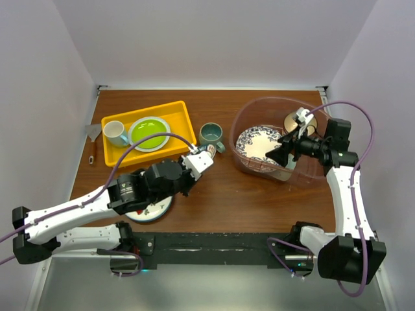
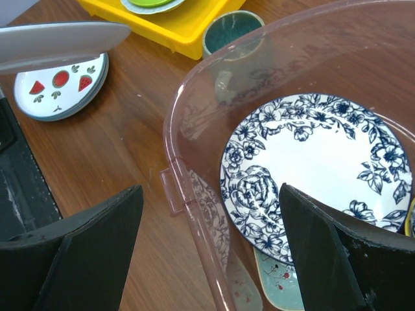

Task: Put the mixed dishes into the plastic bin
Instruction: Pick up the plate at the center of the board, then place the plate in the plastic bin.

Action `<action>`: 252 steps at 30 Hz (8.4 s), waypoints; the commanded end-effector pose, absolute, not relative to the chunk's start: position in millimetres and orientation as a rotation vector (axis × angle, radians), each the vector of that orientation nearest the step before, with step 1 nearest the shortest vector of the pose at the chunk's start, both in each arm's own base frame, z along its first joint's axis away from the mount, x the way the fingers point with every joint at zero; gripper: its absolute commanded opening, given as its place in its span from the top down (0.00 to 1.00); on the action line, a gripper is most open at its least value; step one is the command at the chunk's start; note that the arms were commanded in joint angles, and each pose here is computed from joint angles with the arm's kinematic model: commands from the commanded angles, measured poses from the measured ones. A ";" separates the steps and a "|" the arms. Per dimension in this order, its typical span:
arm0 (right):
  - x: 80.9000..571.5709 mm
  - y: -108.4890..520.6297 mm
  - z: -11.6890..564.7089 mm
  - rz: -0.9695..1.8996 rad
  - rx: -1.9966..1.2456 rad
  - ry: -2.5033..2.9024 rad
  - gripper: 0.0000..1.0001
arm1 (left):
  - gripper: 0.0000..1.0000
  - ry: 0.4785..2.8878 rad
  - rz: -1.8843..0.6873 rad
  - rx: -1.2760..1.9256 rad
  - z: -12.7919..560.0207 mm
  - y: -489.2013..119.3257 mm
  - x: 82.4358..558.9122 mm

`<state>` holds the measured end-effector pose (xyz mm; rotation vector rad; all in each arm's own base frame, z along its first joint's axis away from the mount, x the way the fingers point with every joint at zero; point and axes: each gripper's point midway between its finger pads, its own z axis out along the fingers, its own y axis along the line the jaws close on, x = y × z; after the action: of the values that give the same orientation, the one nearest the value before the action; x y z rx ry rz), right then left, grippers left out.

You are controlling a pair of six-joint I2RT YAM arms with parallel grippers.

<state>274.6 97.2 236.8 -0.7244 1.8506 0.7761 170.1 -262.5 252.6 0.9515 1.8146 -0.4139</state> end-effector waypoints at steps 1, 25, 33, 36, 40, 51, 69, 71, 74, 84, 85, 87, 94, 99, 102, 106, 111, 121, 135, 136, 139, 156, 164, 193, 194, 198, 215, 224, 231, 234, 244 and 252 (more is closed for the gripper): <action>272.9 102.4 251.5 0.802 -0.786 1.810 0.11 | 1.00 1.669 -0.416 0.957 278.9 -269.6 176.2; 261.5 140.5 261.3 0.873 -0.993 1.895 0.11 | 1.00 1.577 -0.329 1.005 261.1 -279.5 172.3; 259.2 150.4 261.2 0.878 -1.034 1.919 0.10 | 1.00 1.563 -0.275 1.043 250.9 -286.8 162.9; 258.0 153.2 261.3 0.877 -1.046 1.923 0.10 | 1.00 1.559 -0.263 1.054 247.2 -289.1 158.8; 258.0 155.4 260.7 0.875 -1.052 1.930 0.10 | 1.00 1.554 -0.247 1.073 241.3 -292.0 153.1; 255.7 162.6 259.0 0.881 -1.064 1.951 0.10 | 1.00 1.530 -0.214 1.122 230.2 -301.2 136.4; 247.8 208.6 251.5 1.032 -1.063 2.104 0.09 | 1.00 1.442 -0.156 1.203 229.4 -320.6 125.7; 242.1 221.5 248.7 1.066 -1.085 2.115 0.09 | 1.00 1.433 -0.134 1.197 233.8 -321.2 126.9; 242.4 231.3 243.8 1.081 -1.059 2.155 0.09 | 1.00 1.420 -0.098 1.187 239.0 -321.0 129.0; 250.2 233.7 230.7 1.071 -0.934 2.270 0.13 | 1.00 1.337 -0.018 1.163 256.5 -326.1 136.5; 250.2 234.5 230.7 1.078 -0.926 2.272 0.13 | 1.00 1.333 -0.009 1.161 256.8 -326.5 137.3; 247.7 236.9 233.4 1.111 -0.909 2.275 0.14 | 1.00 1.317 -0.003 1.144 262.5 -329.8 139.0; 246.1 239.5 244.0 1.141 -0.892 2.266 0.84 | 1.00 1.294 0.068 1.150 265.4 -337.0 143.9; 248.9 236.5 254.6 1.137 -0.886 2.236 1.00 | 1.00 1.300 0.081 1.137 265.4 -340.9 145.7; 257.7 226.7 265.0 1.145 -0.839 2.202 1.00 | 0.85 1.316 0.035 1.108 270.3 -343.5 143.4; 270.6 207.4 279.5 1.137 -0.790 2.134 1.00 | 0.33 1.340 -0.062 1.082 278.4 -345.6 137.5; 285.6 185.7 290.6 1.075 -0.748 2.067 1.00 | 0.00 1.329 -0.215 1.062 289.8 -346.7 127.4; 313.8 128.5 306.0 1.069 -0.568 1.959 1.00 | 0.00 1.420 -0.407 0.915 309.1 -305.0 157.1; 349.1 71.9 308.5 0.960 -0.339 1.893 1.00 | 0.00 1.660 -0.200 0.585 266.1 -190.8 225.2; 351.1 69.8 306.3 0.948 -0.324 1.899 1.00 | 0.00 1.672 -0.173 0.569 261.7 -183.2 226.7; 357.9 61.3 298.1 0.899 -0.266 1.916 1.00 | 0.00 1.718 -0.070 0.545 242.9 -163.8 229.8; 374.6 8.8 257.6 0.699 0.029 1.951 1.00 | 0.00 1.671 -0.104 0.440 244.8 -144.5 223.4; 373.1 7.2 229.1 0.688 0.030 1.996 1.00 | 0.00 1.681 -0.097 0.454 241.1 -144.7 225.1; 364.5 21.4 179.3 0.782 -0.046 2.102 1.00 | 0.00 1.693 -0.101 0.482 236.0 -146.4 228.6; 364.8 22.2 178.2 0.783 -0.047 2.106 1.00 | 0.00 1.693 -0.102 0.483 235.9 -146.7 228.5; 364.4 24.6 176.0 0.781 -0.054 2.113 1.00 | 0.00 1.693 -0.100 0.481 235.9 -146.0 229.0; 368.0 33.0 156.7 0.750 -0.089 2.187 0.96 | 0.00 1.697 -0.097 0.477 235.2 -145.2 230.0; 371.1 33.3 139.0 0.704 -0.105 2.256 0.84 | 0.00 1.696 -0.094 0.473 236.3 -144.1 230.4; 372.5 30.6 136.6 0.649 -0.120 2.277 0.64 | 0.00 1.695 -0.095 0.470 236.7 -143.7 230.1; 372.6 27.9 135.4 0.628 -0.119 2.285 0.57 | 0.00 1.693 -0.097 0.468 237.3 -143.5 230.2; 371.3 22.6 131.1 0.582 -0.129 2.319 0.41 | 0.00 1.692 -0.097 0.466 237.7 -142.8 230.1; 370.3 19.6 127.2 0.551 -0.145 2.344 0.34 | 0.00 1.691 -0.099 0.466 238.4 -143.1 230.1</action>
<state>360.9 21.8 116.4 -0.0948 2.3647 0.5928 227.4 -142.2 231.1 0.5016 1.7175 -0.0770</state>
